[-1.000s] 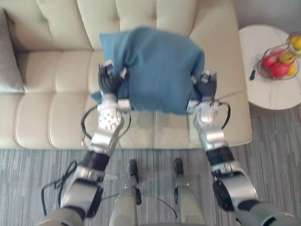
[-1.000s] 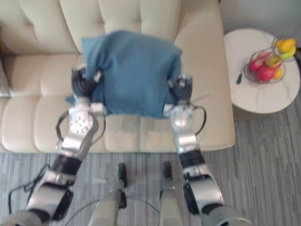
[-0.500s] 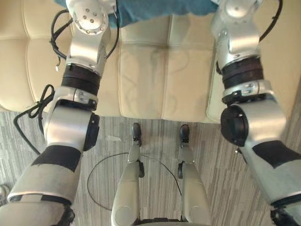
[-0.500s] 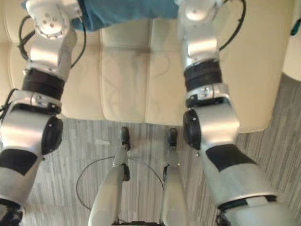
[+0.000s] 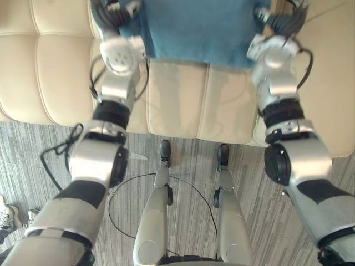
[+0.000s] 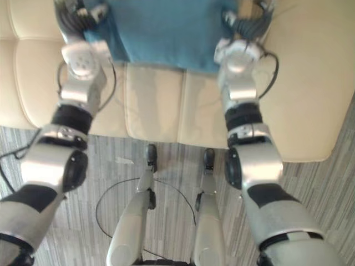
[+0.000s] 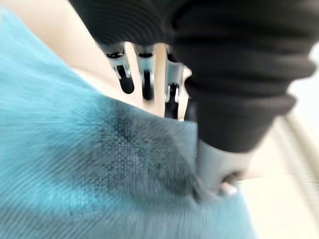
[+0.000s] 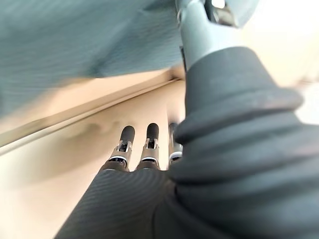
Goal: Pick up cushions and gather them together orderly.
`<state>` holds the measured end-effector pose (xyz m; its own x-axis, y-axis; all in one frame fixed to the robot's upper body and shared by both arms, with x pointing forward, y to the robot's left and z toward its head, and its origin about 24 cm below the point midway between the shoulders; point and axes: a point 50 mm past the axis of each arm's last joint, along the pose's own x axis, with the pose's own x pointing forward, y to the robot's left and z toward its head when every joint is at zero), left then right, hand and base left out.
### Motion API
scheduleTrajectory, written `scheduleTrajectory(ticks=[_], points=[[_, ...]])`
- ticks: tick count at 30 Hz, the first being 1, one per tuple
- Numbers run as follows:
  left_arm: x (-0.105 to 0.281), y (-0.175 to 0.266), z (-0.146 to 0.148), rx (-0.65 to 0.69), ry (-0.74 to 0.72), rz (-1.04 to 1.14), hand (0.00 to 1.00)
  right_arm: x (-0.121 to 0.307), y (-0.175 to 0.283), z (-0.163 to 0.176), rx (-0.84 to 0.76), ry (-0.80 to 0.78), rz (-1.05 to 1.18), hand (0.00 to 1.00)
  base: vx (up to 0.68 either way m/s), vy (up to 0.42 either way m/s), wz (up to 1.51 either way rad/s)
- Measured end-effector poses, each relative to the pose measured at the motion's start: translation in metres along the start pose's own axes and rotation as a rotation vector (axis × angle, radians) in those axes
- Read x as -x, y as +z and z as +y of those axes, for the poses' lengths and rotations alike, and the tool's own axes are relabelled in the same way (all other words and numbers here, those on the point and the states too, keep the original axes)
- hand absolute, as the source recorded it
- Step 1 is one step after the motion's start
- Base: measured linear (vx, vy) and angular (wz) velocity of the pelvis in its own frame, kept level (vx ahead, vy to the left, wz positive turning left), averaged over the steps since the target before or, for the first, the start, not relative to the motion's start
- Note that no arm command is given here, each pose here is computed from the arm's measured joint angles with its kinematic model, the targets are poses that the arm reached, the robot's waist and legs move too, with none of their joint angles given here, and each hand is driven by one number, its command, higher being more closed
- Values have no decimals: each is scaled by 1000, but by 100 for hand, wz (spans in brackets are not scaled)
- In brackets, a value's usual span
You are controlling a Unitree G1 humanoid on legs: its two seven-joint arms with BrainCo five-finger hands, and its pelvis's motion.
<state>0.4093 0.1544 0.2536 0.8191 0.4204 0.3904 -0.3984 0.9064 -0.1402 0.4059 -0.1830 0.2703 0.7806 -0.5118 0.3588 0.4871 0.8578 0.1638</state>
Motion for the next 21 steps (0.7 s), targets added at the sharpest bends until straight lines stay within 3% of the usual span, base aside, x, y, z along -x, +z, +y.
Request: scheduleTrajectory(ticks=[7,14,17,21], points=[[22,-28,24,59,-32,30,0,24,-13,-20,20,56,-93,0,-53,-23,-4],[68,-56,63,159,-74,37,0,77,-71,-62,85,131,-5,0,-17,-54,-6],[105,-94,83,150,-83,161,0,113,-106,-73,129,226,110,0,49,-48,-13],[193,-166,114,82,-104,512,0,196,-173,-101,162,338,434,0,109,-41,-10]])
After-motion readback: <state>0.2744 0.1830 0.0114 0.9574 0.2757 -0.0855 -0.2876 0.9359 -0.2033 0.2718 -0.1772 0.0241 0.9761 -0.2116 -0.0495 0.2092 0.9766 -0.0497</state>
